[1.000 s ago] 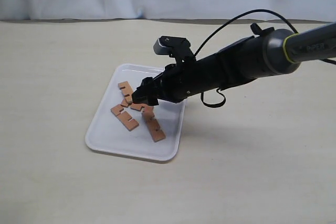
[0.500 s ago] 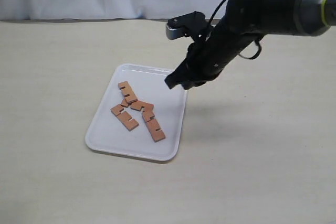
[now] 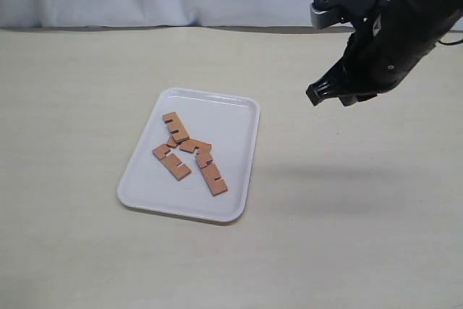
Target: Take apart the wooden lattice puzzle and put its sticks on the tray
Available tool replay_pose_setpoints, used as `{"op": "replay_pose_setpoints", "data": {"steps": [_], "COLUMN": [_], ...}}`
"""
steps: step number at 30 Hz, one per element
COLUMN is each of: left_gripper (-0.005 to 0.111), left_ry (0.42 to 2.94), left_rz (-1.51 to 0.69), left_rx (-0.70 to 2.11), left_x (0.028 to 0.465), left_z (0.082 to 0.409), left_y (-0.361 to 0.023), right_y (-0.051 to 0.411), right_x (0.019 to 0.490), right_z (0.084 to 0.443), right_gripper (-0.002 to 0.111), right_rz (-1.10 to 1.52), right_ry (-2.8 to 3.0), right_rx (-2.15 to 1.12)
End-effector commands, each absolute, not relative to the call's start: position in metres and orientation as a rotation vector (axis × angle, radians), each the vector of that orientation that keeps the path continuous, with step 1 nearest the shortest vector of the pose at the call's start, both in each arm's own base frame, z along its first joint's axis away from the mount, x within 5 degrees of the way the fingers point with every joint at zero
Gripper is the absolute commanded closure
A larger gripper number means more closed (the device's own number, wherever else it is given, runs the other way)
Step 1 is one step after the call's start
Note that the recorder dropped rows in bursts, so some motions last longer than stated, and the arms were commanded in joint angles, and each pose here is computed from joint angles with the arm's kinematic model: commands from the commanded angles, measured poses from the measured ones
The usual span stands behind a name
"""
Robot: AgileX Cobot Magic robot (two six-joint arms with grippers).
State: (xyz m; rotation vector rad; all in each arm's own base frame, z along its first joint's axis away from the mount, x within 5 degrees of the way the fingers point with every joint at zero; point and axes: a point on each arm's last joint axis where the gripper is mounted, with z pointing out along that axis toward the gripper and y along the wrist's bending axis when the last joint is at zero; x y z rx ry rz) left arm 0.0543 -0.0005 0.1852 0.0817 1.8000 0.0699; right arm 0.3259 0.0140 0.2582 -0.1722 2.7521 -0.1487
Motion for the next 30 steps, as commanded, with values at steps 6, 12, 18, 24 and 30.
{"op": "replay_pose_setpoints", "data": {"steps": [6,12,18,24,30], "left_gripper": [0.107,0.107,0.107,0.107,0.107], "left_ry": [1.791,1.791,1.791,1.791,1.791], "left_rz": [0.072,0.072,0.074,0.074,0.074], "left_rx": [0.083,0.083,0.084,0.084,0.084], "left_x": [0.054,0.054,0.054,0.054,0.054], "left_z": [0.185,0.185,0.185,0.185,0.185], "left_y": [0.0,0.0,0.0,0.0,0.0], "right_y": [0.026,0.033,0.031,0.03,0.03], "right_x": [0.27,0.232,0.215,0.212,0.212], "right_z": [0.286,0.309,0.314,0.318,0.318], "right_gripper": [0.104,0.104,0.104,0.104,0.104], "right_rz": [-0.045,0.039,0.044,0.045,0.045], "right_ry": [2.421,2.18,2.131,2.114,2.114], "right_rx": [-0.162,-0.173,-0.169,-0.167,-0.167]}}
